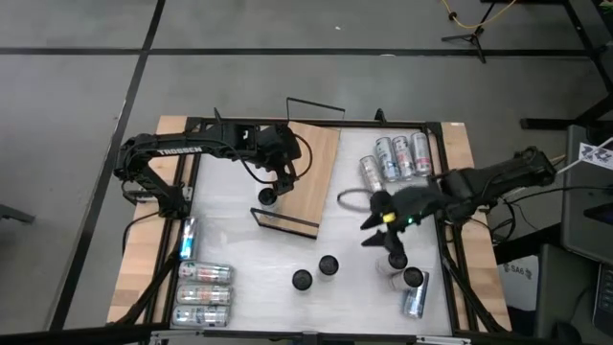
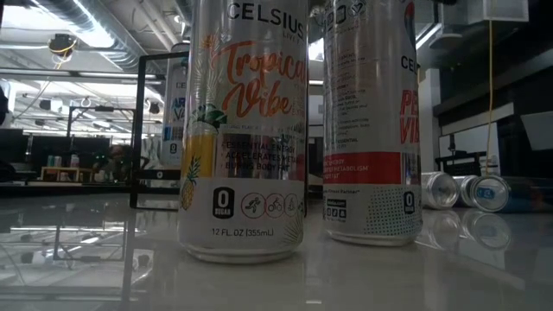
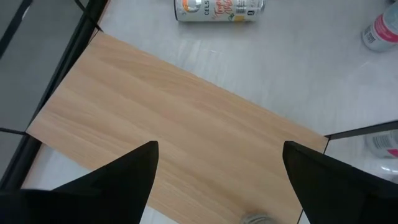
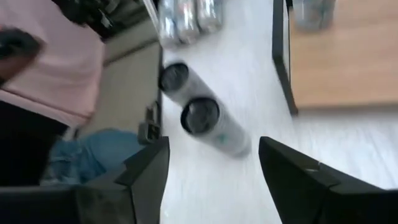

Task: Place canned beverage on shelf
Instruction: Put the bottom right pink soda can on the shelf

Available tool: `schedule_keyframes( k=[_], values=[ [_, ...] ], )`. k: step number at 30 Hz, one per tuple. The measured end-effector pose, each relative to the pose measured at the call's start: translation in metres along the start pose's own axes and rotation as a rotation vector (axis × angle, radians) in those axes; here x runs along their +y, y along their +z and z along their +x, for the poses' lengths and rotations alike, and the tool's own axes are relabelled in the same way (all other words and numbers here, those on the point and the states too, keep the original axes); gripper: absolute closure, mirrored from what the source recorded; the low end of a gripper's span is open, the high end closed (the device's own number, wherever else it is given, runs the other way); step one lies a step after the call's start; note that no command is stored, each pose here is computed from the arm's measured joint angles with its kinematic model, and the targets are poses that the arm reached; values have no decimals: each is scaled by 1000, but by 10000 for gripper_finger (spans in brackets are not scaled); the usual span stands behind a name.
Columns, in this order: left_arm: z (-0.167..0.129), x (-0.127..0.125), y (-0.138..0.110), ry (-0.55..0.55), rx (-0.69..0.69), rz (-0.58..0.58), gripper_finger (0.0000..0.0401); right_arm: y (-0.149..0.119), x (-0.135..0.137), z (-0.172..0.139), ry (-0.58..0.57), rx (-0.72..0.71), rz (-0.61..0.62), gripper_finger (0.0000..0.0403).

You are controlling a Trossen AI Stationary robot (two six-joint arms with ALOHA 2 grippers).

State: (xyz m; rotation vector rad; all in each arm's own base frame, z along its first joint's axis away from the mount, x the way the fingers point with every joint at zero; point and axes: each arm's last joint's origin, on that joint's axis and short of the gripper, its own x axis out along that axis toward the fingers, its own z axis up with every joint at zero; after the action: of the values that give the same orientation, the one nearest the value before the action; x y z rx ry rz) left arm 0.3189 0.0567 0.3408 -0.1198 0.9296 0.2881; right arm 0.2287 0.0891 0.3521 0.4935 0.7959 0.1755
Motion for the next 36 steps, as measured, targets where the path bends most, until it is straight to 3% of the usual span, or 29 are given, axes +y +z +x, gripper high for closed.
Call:
schedule_keyframes(
  k=[10, 26, 31, 36],
  values=[
    [0, 0, 0, -1, 0, -1, 65, -34, 19, 16, -163, 185, 38, 172],
    [0, 0, 0, -1, 0, -3, 65, -36, 19, 17, -123, 242, 41, 168],
    [0, 0, 0, -1, 0, -3, 65, -36, 19, 17, -123, 242, 41, 140],
    [0, 0, 0, -1, 0, -3, 65, -36, 19, 17, -123, 242, 41, 74]
  ],
)
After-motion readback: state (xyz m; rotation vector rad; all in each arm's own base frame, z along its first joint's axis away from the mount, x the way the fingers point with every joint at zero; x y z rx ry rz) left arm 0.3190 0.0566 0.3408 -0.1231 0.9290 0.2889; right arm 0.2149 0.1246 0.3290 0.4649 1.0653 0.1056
